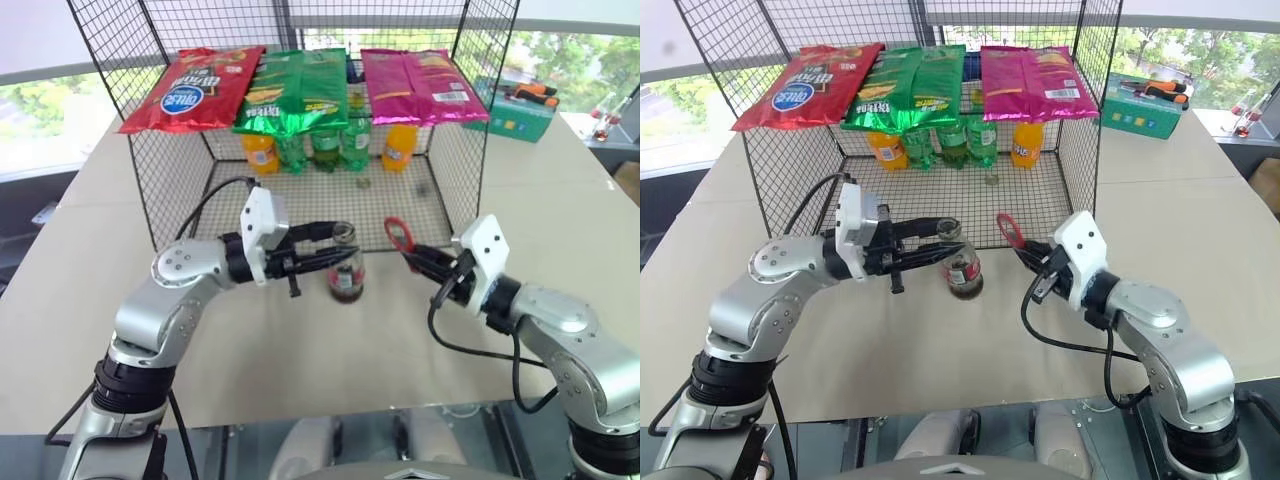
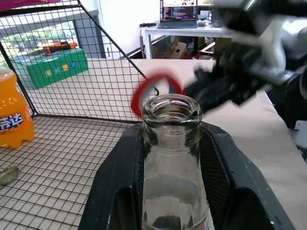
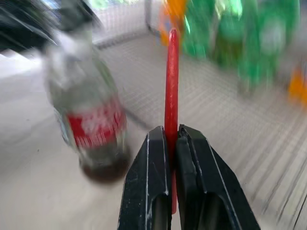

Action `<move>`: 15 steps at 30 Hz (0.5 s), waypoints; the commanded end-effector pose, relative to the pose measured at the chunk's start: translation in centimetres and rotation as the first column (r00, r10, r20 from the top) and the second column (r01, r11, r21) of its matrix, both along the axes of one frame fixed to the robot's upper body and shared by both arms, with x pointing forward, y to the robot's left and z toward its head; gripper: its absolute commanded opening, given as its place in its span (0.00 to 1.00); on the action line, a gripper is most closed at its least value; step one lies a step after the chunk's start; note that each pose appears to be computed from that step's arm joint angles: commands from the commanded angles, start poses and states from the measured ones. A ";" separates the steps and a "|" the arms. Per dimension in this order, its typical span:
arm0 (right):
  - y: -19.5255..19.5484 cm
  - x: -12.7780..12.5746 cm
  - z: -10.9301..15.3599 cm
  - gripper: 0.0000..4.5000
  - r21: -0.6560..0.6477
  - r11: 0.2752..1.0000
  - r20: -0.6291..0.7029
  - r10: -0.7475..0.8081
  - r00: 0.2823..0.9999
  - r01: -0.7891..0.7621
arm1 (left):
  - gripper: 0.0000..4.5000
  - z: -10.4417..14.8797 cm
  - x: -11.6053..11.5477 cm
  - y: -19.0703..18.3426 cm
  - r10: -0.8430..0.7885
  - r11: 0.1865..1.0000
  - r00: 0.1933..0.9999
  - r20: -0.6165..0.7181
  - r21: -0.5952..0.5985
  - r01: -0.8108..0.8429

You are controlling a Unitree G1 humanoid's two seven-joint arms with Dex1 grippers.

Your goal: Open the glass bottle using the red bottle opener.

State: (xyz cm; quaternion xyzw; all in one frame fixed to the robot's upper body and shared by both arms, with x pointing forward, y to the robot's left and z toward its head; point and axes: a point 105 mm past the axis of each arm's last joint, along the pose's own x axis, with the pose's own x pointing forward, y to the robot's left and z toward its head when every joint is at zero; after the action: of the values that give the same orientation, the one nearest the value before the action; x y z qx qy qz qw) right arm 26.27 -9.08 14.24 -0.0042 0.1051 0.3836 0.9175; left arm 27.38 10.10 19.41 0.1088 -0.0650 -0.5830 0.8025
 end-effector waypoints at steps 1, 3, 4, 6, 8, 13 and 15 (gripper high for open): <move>0.2 -0.5 -2.4 0.00 0.067 0.998 -0.235 0.001 0.972 0.016 | 0.25 -1.5 0.4 0.7 0.033 0.998 0.999 -0.029 0.050 -0.031; 0.1 -0.1 -3.2 0.00 0.071 0.997 -0.299 0.002 0.954 0.020 | 0.25 -1.6 0.4 0.8 0.032 0.998 0.999 -0.026 0.053 -0.031; 0.1 0.1 -3.5 0.08 0.069 0.997 -0.321 0.003 0.947 0.020 | 0.25 -1.5 0.5 0.8 0.031 0.998 0.999 -0.025 0.053 -0.030; -0.1 0.6 -4.0 0.21 0.063 0.998 -0.356 -0.001 0.934 0.025 | 0.25 -1.5 0.5 0.7 0.030 0.998 0.999 -0.022 0.053 -0.029; -0.3 0.9 -4.3 0.41 0.053 0.998 -0.373 -0.013 0.928 0.036 | 0.25 -1.5 0.6 0.8 0.030 0.998 0.999 -0.021 0.053 -0.029; -1.2 1.8 -3.6 0.89 0.016 0.996 -0.315 -0.074 0.946 0.083 | 0.25 -1.5 0.4 1.0 0.033 0.998 0.999 -0.019 0.049 -0.032; -1.3 2.2 -2.5 1.00 0.026 0.995 -0.246 -0.090 0.965 0.100 | 0.25 -1.6 0.2 1.0 0.032 0.999 0.999 -0.021 0.043 -0.031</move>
State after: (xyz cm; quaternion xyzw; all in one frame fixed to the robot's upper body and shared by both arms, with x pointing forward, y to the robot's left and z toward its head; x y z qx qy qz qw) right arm 27.96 -10.16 9.64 0.0820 0.2613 0.3424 0.8987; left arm 27.24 10.41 19.27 0.1108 -0.0769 -0.5863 0.7988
